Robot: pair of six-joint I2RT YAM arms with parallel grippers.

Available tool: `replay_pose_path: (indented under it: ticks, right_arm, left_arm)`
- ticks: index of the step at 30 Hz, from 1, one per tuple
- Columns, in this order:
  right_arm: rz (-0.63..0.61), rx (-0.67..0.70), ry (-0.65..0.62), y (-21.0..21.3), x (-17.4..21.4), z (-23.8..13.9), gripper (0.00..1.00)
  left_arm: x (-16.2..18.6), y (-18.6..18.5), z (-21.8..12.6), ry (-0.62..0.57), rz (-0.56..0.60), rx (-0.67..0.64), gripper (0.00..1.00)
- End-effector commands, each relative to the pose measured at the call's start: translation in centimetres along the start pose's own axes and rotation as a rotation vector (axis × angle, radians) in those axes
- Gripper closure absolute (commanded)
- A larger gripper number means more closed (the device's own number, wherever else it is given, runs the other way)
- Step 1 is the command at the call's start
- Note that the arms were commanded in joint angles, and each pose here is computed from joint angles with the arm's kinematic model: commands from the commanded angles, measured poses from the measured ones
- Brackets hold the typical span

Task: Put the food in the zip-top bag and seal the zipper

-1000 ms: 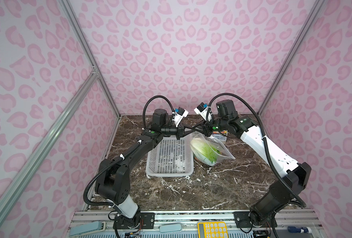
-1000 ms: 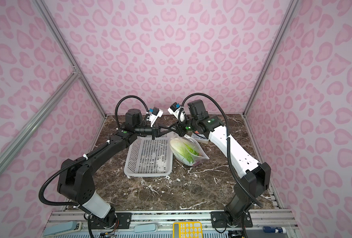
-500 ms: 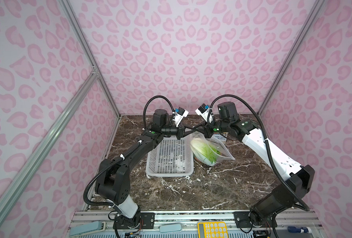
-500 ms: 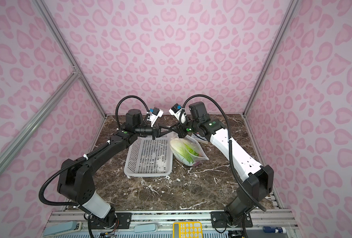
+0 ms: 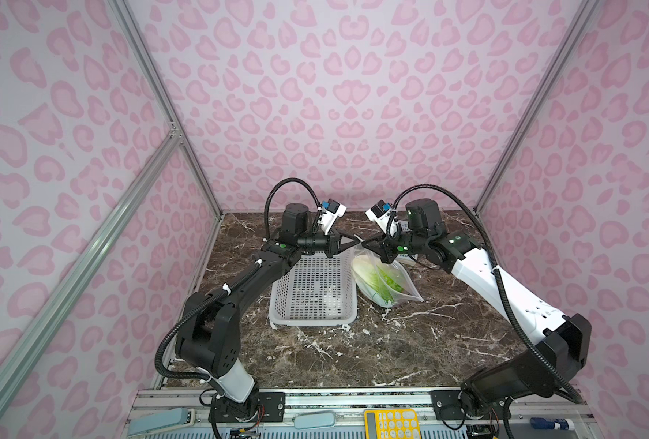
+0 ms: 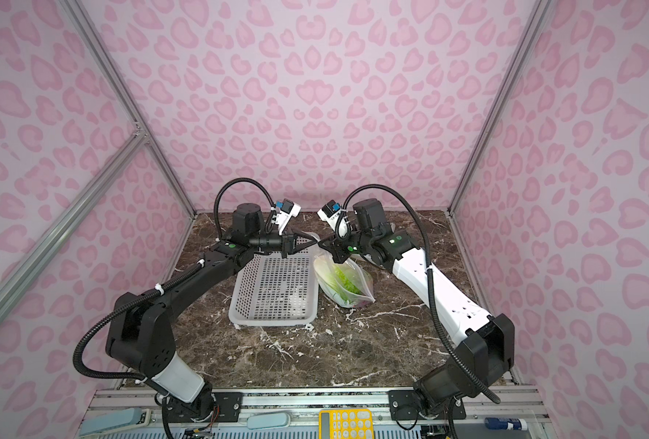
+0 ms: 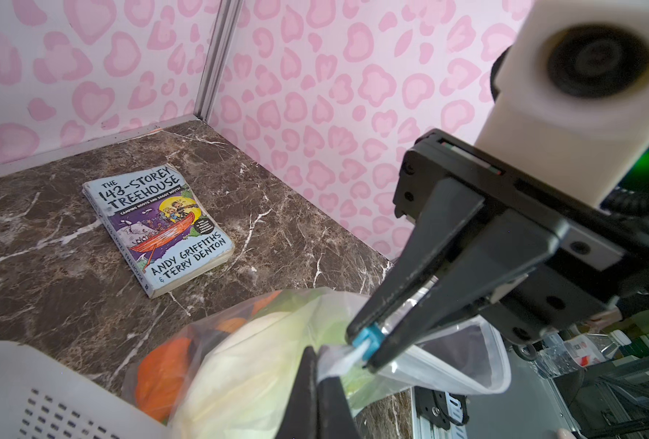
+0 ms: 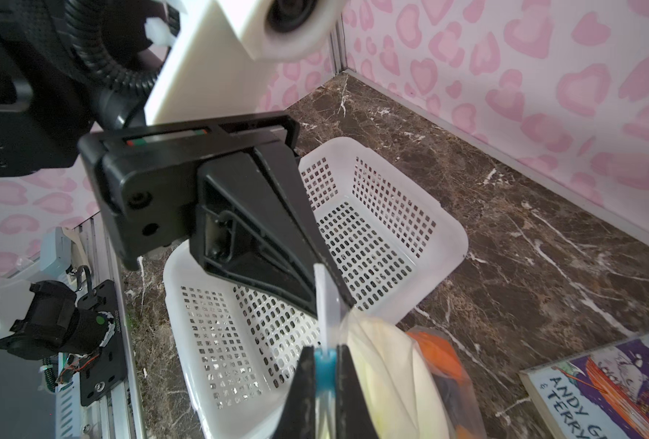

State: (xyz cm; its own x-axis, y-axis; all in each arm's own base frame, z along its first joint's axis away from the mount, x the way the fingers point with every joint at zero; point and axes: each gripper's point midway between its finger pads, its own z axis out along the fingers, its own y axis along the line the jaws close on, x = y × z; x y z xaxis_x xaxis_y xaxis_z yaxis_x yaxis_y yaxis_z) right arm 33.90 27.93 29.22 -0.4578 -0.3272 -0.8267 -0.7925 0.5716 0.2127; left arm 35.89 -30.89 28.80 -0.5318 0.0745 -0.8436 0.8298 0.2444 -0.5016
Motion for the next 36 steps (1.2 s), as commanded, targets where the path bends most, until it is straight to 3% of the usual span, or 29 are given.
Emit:
replay_pose_path:
  ticks: [1,21,36]
  right_arm:
    - [0.073,0.007,0.115,0.1,3.3,-0.4,0.97]
    - [0.196,0.180,0.251,-0.2,10.9,-5.1,0.96]
    - [0.283,0.257,0.271,0.8,14.2,-8.8,0.96]
  left_arm:
    - [-2.9,1.0,-0.9,-0.106,0.078,-0.088,0.96]
    - [-4.5,6.3,-2.6,-0.185,-0.066,-0.295,0.96]
    - [-4.6,6.5,-2.3,-0.183,-0.089,-0.282,0.96]
